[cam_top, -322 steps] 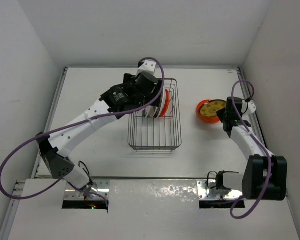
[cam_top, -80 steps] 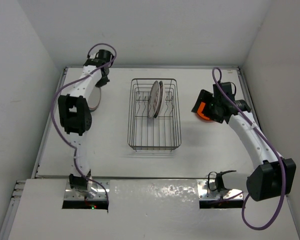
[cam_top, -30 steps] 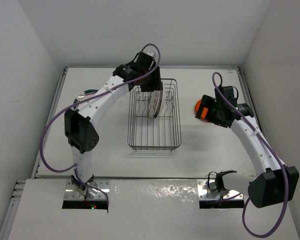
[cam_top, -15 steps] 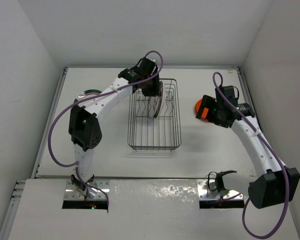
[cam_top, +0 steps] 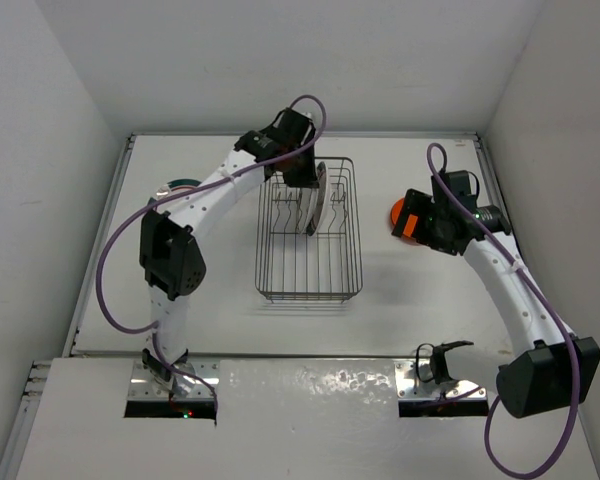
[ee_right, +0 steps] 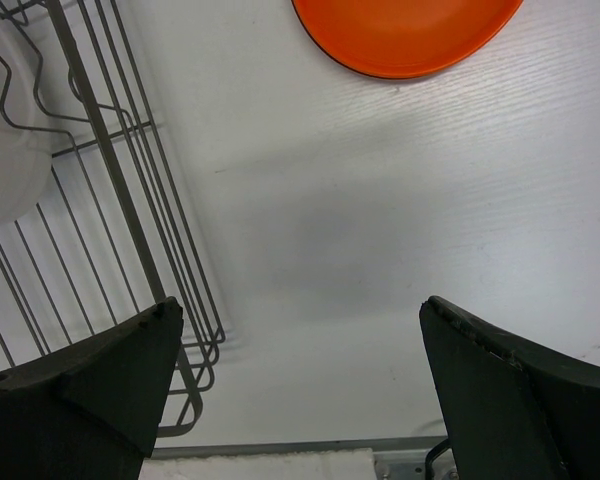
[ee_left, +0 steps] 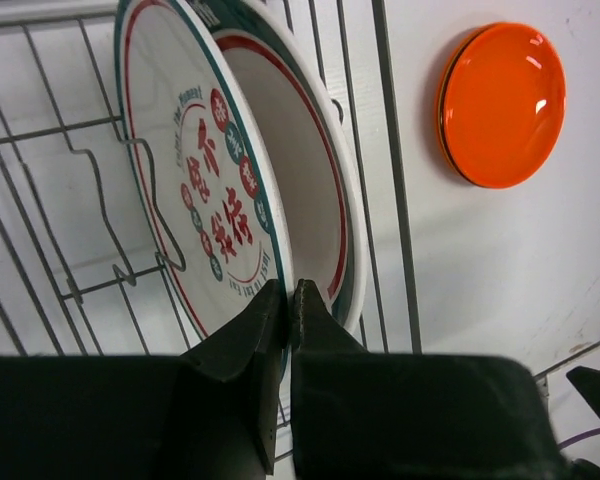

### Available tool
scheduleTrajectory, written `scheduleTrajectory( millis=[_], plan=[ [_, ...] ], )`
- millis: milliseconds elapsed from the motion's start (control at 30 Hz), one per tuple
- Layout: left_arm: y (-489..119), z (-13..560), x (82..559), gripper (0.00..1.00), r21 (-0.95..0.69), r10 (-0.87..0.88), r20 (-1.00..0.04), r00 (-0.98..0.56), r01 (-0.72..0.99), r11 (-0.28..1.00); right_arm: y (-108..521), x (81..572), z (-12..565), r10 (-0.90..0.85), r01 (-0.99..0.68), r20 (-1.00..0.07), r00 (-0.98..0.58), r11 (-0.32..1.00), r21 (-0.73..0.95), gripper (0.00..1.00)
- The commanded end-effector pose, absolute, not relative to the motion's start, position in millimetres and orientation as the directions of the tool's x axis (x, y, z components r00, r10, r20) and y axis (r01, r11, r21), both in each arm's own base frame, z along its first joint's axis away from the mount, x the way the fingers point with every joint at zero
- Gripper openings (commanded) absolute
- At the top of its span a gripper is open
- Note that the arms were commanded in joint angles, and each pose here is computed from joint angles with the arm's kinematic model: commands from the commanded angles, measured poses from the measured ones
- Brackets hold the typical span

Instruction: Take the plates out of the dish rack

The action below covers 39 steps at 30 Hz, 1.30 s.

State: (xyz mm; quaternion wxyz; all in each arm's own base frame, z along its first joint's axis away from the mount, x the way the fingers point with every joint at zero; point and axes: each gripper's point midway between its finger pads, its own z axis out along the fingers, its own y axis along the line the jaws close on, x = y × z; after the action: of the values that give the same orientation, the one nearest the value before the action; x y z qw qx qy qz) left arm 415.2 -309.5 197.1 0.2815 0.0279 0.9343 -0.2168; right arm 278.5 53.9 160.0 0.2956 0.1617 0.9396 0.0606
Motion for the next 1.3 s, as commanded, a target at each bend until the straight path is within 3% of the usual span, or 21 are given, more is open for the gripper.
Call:
scheduleTrajectory(
  millis=[0, 267, 467, 600, 767, 1067, 1267],
  plan=[
    [-295.4, 264.0, 432.4, 0.0, -0.378, -0.129, -0.666, -0.734, 0.183, 0.907, 54.2, 287.6, 184.8, 0.353, 0.261, -0.594, -0.723, 0.936, 0.238, 0.99],
    [-234.6, 357.4, 446.2, 0.0, -0.41, -0.288, -0.794, -0.536, 0.122, 0.904, 54.5, 287.5, 185.3, 0.356, 0.263, -0.596, -0.72, 0.934, 0.241, 0.99],
    [-143.8, 394.5, 465.2, 0.0, -0.385, -0.401, -0.847, -0.348, -0.118, 0.915, 56.3, 289.7, 188.1, 0.357, 0.257, -0.6, -0.716, 0.934, 0.25, 0.99],
    [-83.3, 361.8, 473.2, 0.0, -0.264, -0.39, -0.85, -0.355, -0.352, 0.898, 58.6, 289.7, 188.0, 0.36, 0.251, -0.595, -0.718, 0.932, 0.261, 0.99],
    [-20.9, 281.8, 490.4, 0.0, -0.094, -0.385, -0.782, -0.49, -0.519, 0.85, 60.0, 288.9, 187.6, 0.358, 0.243, -0.596, -0.719, 0.933, 0.267, 0.99],
    [11.2, 183.2, 510.5, 0.0, 0.047, -0.362, -0.681, -0.637, -0.531, 0.846, 63.9, 291.4, 188.1, 0.353, 0.225, -0.592, -0.724, 0.933, 0.28, 0.99],
    [18.8, 155.4, 515.6, 0.0, 0.125, -0.329, -0.653, -0.682, -0.526, 0.841, 64.3, 290.4, 184.9, 0.345, 0.22, -0.587, -0.733, 0.936, 0.276, 0.99]
  ],
)
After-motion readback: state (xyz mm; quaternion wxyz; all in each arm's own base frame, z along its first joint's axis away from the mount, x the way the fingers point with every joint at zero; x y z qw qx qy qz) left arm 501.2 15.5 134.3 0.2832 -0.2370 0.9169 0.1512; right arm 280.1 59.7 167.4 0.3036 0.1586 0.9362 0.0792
